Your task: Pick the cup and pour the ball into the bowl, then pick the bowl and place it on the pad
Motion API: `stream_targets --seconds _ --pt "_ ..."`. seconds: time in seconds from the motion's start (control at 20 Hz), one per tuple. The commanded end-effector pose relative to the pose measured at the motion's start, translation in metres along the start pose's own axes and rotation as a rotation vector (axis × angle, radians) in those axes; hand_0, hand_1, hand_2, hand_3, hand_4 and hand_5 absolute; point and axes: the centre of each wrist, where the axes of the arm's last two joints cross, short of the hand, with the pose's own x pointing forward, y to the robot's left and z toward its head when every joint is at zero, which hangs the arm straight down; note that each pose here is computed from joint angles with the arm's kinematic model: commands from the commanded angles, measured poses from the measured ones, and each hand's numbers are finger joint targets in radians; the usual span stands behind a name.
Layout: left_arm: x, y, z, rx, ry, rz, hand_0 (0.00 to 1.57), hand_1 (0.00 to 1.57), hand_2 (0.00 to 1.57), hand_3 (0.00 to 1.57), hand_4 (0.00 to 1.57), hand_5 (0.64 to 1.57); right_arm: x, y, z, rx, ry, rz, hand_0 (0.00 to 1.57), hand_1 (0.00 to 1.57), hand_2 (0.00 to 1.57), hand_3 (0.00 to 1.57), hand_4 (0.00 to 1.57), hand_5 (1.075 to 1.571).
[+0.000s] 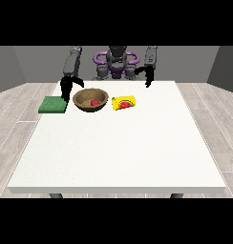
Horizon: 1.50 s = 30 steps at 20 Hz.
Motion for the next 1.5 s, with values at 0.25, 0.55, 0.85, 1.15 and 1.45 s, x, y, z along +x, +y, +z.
stream_targets --seconds 0.25,0.55,0.85,1.15,1.45 --pt "0.027 0.015 -0.004 -0.010 -0.039 0.009 0.00 0.00 0.00 0.00 0.95 1.429 -0.052 -0.020 0.015 -0.016 0.027 -0.020 0.00 0.00 0.00 0.00 0.37 1.571" --pt "0.021 0.018 0.012 -0.016 -0.027 -0.007 0.00 0.00 0.00 0.00 0.96 1.428 -0.078 -0.005 0.028 -0.011 0.083 0.005 0.00 0.00 0.00 0.00 0.35 1.571" --pt "0.043 0.013 0.005 -0.051 -0.072 -0.006 0.00 0.00 0.00 0.00 0.96 1.425 -0.073 -0.013 0.020 -0.057 0.031 -0.029 0.00 0.00 0.00 0.00 0.40 1.570" --pt "0.053 0.013 -0.008 -0.006 -0.145 -0.019 0.00 0.00 0.00 0.00 0.94 1.424 -0.093 0.011 0.032 -0.162 0.155 -0.167 0.97 0.97 0.57 0.00 0.65 1.521" --pt "0.053 0.025 -0.001 -0.039 -0.115 -0.012 0.00 0.00 0.00 0.00 0.98 1.393 -0.084 -0.029 0.039 -0.277 0.182 -0.103 1.57 1.57 1.57 1.57 0.97 1.490"
